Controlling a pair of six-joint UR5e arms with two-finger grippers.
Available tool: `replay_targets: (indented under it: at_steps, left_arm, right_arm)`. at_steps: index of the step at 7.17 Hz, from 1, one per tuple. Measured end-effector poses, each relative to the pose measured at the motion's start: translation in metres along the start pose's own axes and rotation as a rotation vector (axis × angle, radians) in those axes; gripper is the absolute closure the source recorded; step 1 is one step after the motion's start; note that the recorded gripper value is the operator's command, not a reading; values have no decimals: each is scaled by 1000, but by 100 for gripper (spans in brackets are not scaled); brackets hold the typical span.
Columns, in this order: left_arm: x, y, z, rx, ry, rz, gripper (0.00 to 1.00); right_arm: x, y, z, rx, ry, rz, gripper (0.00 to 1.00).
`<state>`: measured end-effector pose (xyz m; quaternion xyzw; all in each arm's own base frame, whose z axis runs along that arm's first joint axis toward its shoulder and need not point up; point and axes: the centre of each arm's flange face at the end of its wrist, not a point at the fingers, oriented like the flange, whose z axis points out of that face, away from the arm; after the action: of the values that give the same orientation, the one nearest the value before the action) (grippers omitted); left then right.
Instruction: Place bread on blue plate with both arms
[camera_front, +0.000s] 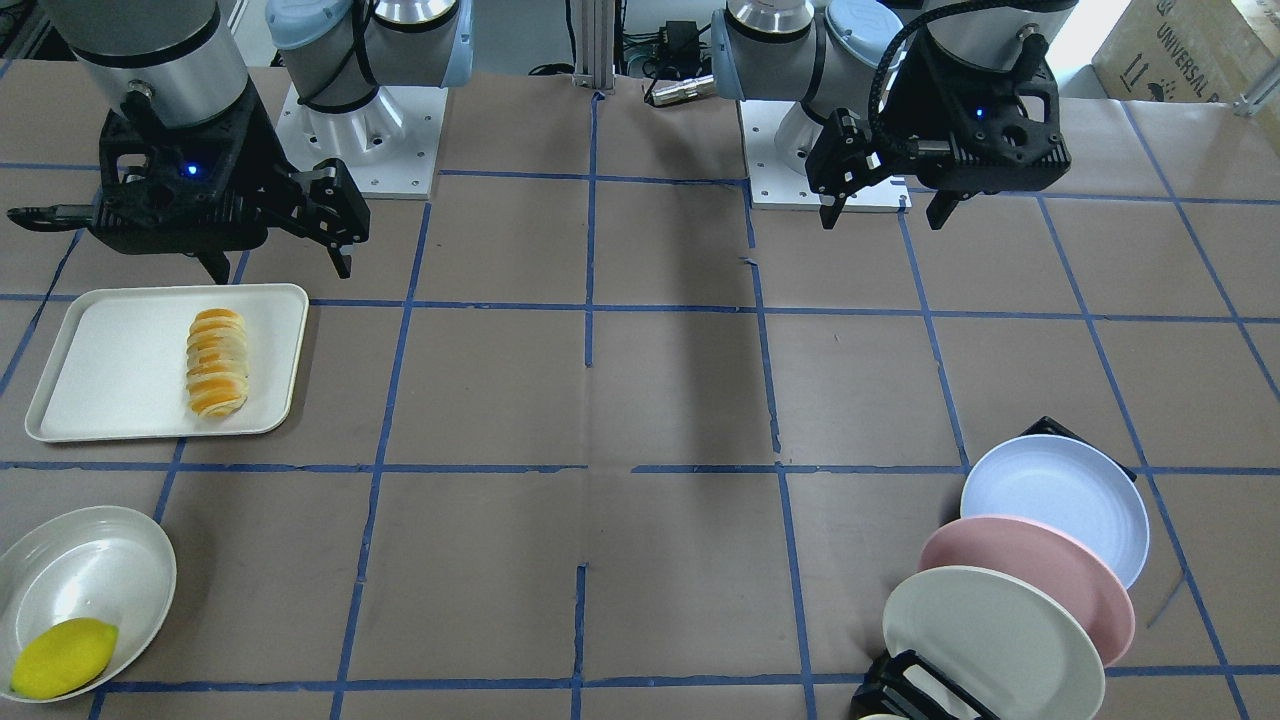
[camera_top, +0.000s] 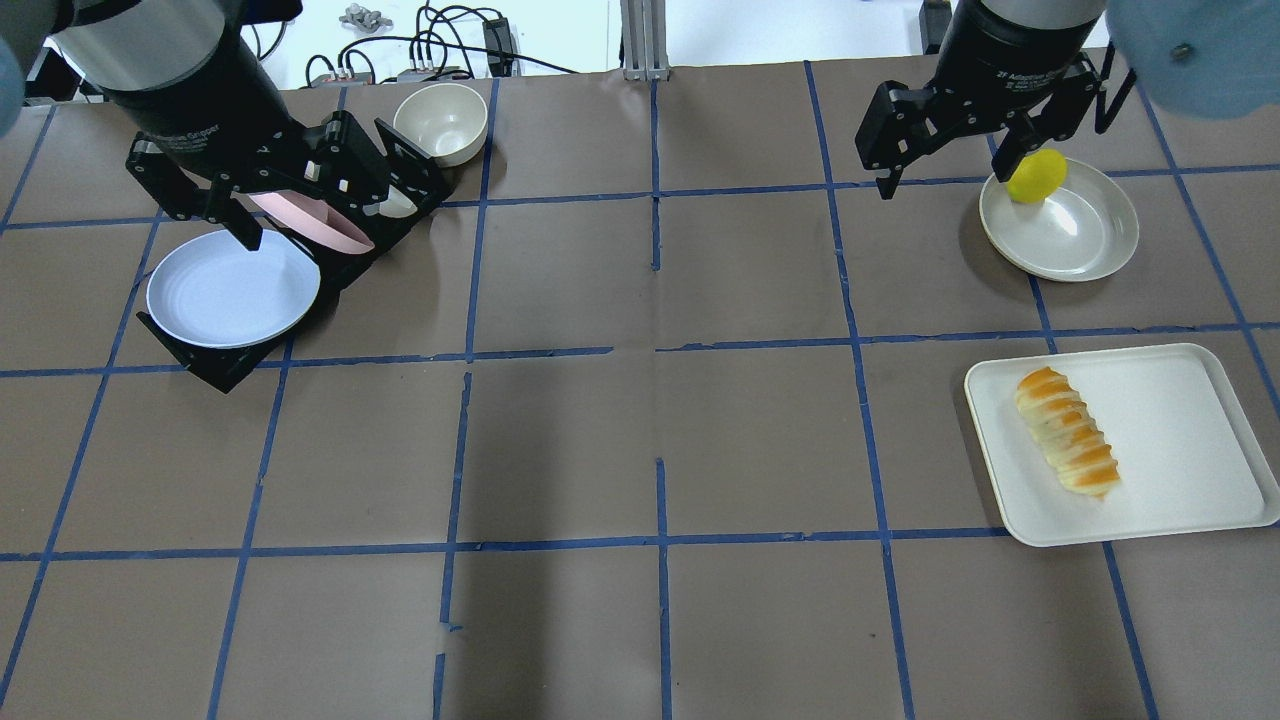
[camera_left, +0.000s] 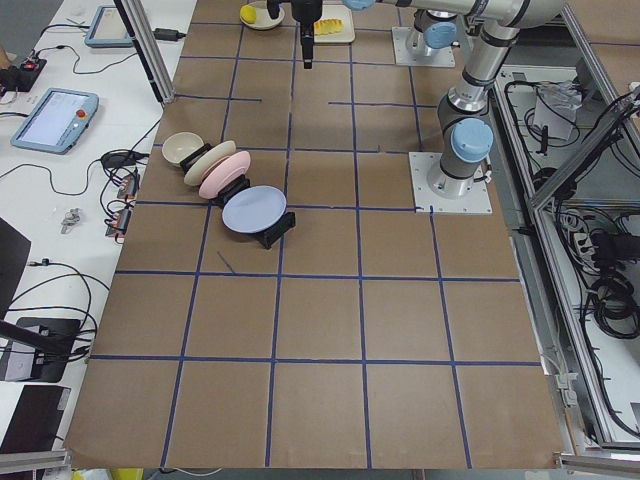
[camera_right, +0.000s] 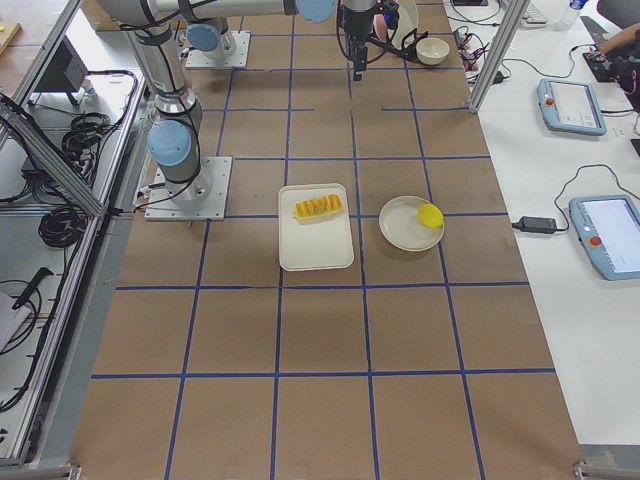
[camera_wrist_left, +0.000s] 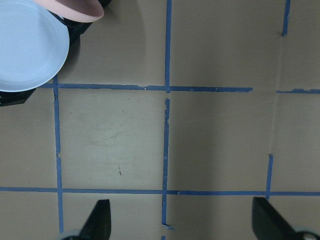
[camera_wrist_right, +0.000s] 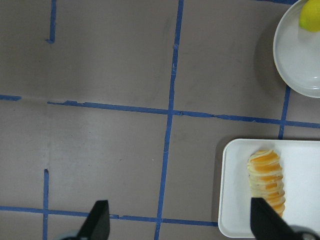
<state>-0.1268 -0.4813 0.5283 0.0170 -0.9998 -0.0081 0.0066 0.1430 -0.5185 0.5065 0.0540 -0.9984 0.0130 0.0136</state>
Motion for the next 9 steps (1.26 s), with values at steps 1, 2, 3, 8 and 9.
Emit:
replay_targets:
  at_steps: [1, 2, 3, 8, 9]
  left_arm:
    - [-16, -4, 3, -13, -3, 14, 0]
    - [-54, -16, 8, -27, 0, 9, 0]
    - [-102, -31, 17, -45, 11, -38, 0]
    - [-337, -127, 117, -163, 105, -16, 0]
    - [-365, -150, 146, -177, 126, 24, 0]
  right_arm:
    - [1, 0, 3, -6, 3, -17, 1]
    - [6, 1, 10, -14, 9, -84, 1]
    - [23, 0, 25, -17, 22, -188, 1]
    - [220, 41, 205, -94, -109, -272, 1]
    - [230, 51, 233, -115, -132, -257, 1]
